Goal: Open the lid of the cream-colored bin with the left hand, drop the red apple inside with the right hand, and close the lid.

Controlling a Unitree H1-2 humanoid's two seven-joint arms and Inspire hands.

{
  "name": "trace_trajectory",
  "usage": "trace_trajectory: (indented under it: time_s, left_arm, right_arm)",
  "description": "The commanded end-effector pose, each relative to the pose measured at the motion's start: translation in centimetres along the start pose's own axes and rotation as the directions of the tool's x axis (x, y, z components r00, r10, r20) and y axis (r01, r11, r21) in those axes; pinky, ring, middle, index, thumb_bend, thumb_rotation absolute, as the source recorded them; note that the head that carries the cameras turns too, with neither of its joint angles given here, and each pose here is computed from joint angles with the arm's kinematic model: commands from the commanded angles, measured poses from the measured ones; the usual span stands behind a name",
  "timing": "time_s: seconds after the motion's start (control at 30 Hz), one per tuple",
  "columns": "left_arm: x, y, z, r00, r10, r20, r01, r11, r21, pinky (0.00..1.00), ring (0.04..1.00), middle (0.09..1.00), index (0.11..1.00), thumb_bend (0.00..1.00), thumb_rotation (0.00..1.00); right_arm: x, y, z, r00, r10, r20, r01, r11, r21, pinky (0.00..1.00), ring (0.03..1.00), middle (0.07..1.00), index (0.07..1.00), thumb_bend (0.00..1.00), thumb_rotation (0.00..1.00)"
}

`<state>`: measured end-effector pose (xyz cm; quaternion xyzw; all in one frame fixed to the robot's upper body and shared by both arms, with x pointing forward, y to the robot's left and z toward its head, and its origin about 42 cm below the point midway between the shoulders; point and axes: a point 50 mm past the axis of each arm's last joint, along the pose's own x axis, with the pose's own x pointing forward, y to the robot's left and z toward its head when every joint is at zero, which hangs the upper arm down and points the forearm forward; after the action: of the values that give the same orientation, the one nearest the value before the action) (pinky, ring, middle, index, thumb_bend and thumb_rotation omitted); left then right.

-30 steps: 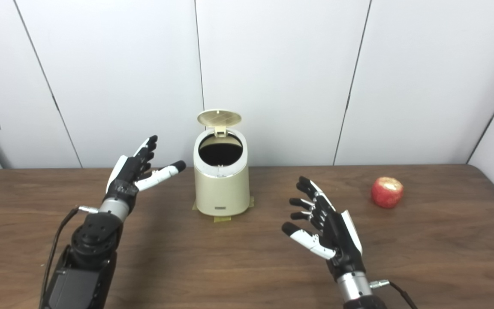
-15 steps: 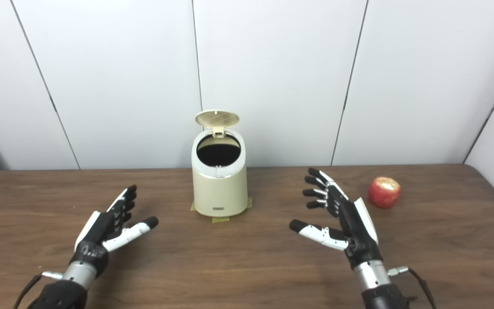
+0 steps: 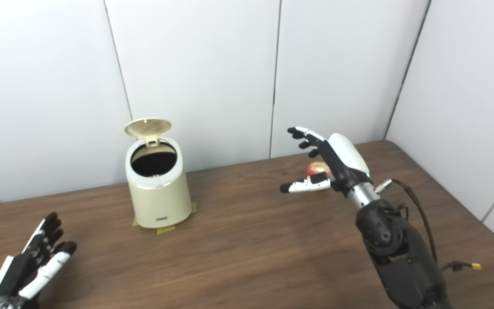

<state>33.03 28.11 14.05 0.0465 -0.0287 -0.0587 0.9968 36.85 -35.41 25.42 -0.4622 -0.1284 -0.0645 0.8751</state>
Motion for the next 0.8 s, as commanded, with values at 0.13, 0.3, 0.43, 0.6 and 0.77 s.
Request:
trace_trajectory:
  time_s: [0.13, 0.3, 0.43, 0.6, 0.77]
  left_arm:
    - [1.3, 0.9, 2.0, 0.995, -0.022, 0.098, 0.021, 1.000, 0.005, 0.99, 1.000, 1.000, 1.000, 0.60, 0.36]
    - [1.2, 0.9, 2.3, 0.996, -0.015, 0.084, 0.013, 1.000, 0.023, 1.00, 1.000, 1.000, 1.000, 0.59, 0.35]
    - [1.2, 0.9, 2.5, 0.997, -0.011, 0.082, 0.009, 0.999, 0.033, 1.00, 1.000, 1.000, 1.000, 0.57, 0.35]
    - [1.2, 0.7, 2.8, 0.996, -0.015, 0.085, 0.012, 0.999, 0.034, 1.00, 1.000, 1.000, 1.000, 0.58, 0.35]
    - [1.1, 0.6, 3.0, 0.996, -0.019, 0.082, 0.017, 1.000, 0.025, 1.00, 1.000, 1.000, 1.000, 0.57, 0.34]
  right_arm:
    - [3.0, -5.2, -0.8, 0.993, -0.088, -0.074, 0.078, 0.988, -0.130, 0.68, 0.824, 0.863, 0.852, 0.80, 0.22]
    - [4.6, -6.5, -2.1, 0.980, -0.017, -0.200, -0.020, 0.983, -0.182, 0.73, 0.869, 0.906, 0.892, 0.83, 0.26]
    - [6.0, -6.6, -3.1, 0.958, 0.057, -0.281, -0.120, 0.969, -0.214, 0.71, 0.870, 0.911, 0.904, 0.86, 0.28]
    - [7.4, -6.0, -4.1, 0.923, 0.102, -0.370, -0.188, 0.961, -0.203, 0.73, 0.887, 0.926, 0.919, 0.85, 0.28]
    - [8.3, -5.0, -5.3, 0.900, 0.141, -0.412, -0.211, 0.969, -0.129, 0.78, 0.912, 0.944, 0.909, 0.85, 0.26]
